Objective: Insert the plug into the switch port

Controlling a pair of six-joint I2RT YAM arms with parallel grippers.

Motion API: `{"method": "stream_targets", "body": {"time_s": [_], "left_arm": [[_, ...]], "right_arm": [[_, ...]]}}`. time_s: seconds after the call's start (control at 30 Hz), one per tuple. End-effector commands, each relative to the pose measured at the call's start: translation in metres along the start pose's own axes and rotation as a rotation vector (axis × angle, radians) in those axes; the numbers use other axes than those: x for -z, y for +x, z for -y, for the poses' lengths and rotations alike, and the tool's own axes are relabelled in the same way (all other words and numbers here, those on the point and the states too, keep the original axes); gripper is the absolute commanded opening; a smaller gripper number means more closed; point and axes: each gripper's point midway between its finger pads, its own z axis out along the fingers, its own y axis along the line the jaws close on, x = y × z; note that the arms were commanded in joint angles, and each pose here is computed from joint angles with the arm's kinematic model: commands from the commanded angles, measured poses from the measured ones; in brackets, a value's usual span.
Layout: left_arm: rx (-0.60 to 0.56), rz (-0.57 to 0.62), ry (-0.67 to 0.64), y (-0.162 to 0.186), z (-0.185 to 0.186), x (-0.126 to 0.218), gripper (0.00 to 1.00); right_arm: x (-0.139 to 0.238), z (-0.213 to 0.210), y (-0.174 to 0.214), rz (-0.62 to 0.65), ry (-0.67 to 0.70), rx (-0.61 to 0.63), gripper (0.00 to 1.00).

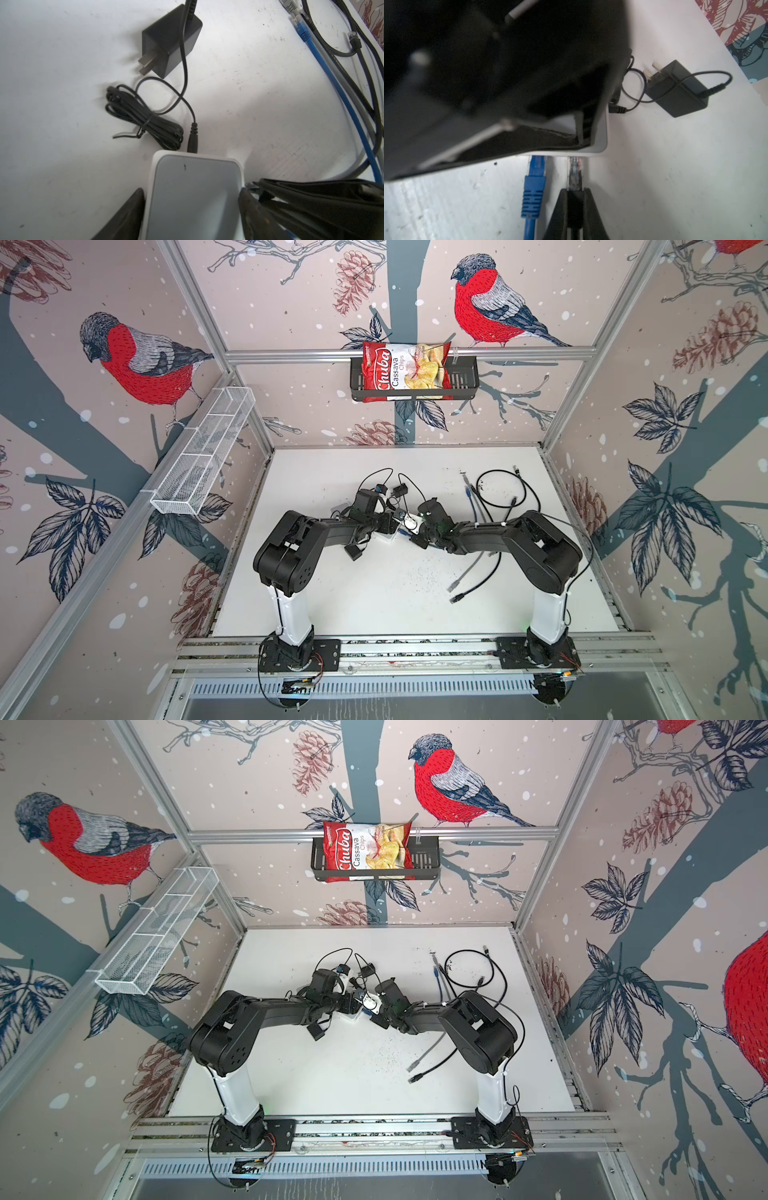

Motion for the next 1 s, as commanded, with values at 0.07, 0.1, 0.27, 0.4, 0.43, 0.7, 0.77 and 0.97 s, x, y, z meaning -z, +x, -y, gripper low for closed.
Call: {"method": "stream_targets", "body": {"time_s": [0.07,0.1,0.27,0.4,0.43,0.7,0.77,0.97], "left_arm": [[0.032,-0.052,0.066,0.009,0.009,0.015,0.84],[0.031,-0.042,0.068,0.005,0.009,0.018,0.84],[0.029,-0.011,0.055,-0.008,0.001,0.031,0.88],[0.01,-0.018,0.037,-0.008,-0.002,0.039,0.9],[0.005,-0.025,0.025,-0.006,-0.004,0.04,0.9],[-0.007,-0.074,-0.038,0.02,-0.009,0.048,0.89],[-0.028,-0.088,-0.054,0.026,-0.006,0.047,0.89],[-0.079,-0.136,-0.112,0.037,-0.002,0.043,0.89]], "right_arm": [[0.004,0.004,-0.024,0.108,0.017,-0.009,0.03],[0.004,0.004,-0.022,0.103,0.018,-0.014,0.03],[0.005,0.003,-0.015,0.085,0.023,-0.032,0.03],[0.005,0.003,-0.01,0.067,0.027,-0.046,0.03],[0.005,0.004,-0.01,0.065,0.028,-0.051,0.03],[0.005,0.011,-0.005,0.041,0.042,-0.075,0.03],[0.005,0.015,-0.004,0.037,0.044,-0.088,0.03],[0.006,0.022,-0.006,0.027,0.049,-0.094,0.03]]}}
